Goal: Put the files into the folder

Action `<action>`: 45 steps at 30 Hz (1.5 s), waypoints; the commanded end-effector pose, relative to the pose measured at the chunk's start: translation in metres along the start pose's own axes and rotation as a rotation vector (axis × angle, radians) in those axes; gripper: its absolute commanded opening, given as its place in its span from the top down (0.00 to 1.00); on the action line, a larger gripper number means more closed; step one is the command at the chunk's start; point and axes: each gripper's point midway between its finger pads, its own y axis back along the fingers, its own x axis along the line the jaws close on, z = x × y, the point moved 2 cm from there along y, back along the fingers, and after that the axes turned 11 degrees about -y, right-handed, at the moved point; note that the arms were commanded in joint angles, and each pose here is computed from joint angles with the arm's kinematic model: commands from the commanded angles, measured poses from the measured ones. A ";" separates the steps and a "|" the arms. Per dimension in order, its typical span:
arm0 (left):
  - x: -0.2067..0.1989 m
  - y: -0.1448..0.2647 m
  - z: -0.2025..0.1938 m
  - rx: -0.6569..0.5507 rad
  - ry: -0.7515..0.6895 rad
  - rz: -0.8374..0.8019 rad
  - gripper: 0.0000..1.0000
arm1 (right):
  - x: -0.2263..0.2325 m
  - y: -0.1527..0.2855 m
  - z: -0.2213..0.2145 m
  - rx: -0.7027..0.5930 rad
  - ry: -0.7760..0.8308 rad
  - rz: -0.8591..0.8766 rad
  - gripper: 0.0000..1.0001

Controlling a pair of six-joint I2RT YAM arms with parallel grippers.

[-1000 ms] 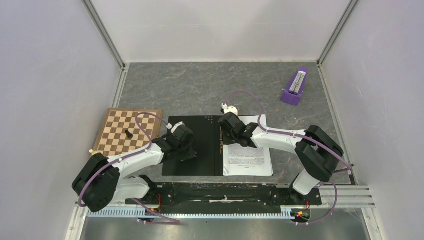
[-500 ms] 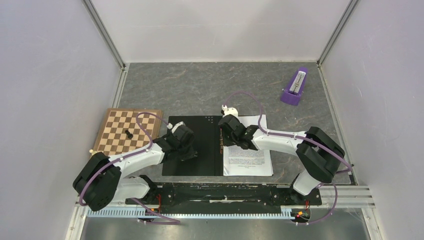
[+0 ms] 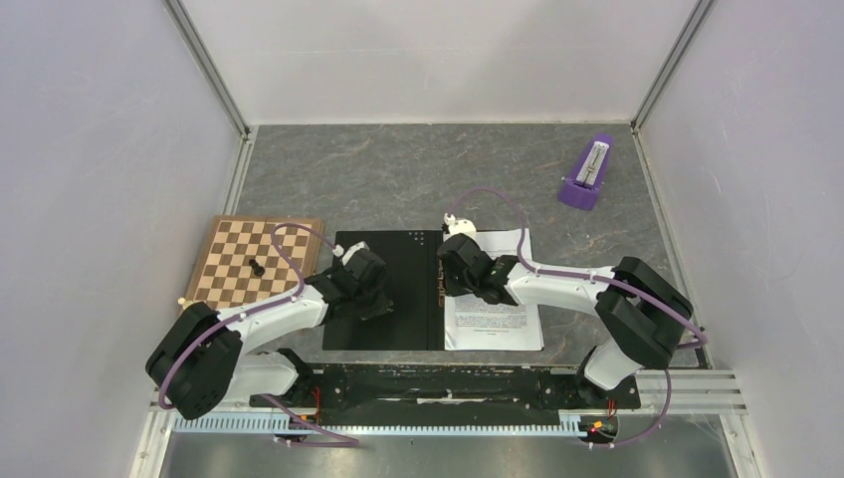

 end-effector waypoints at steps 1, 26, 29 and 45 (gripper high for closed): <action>0.001 -0.003 0.000 0.009 0.053 0.020 0.97 | -0.004 0.006 -0.004 0.011 0.001 -0.014 0.81; 0.007 0.000 0.001 0.002 0.056 0.037 0.97 | -0.004 -0.013 0.023 -0.045 0.056 -0.133 0.72; 0.007 -0.001 0.001 0.004 0.056 0.039 0.97 | -0.003 -0.012 0.022 -0.044 0.050 -0.122 0.75; 0.006 -0.004 0.002 0.012 0.052 0.045 0.97 | -0.009 -0.005 0.001 0.001 0.036 -0.060 0.88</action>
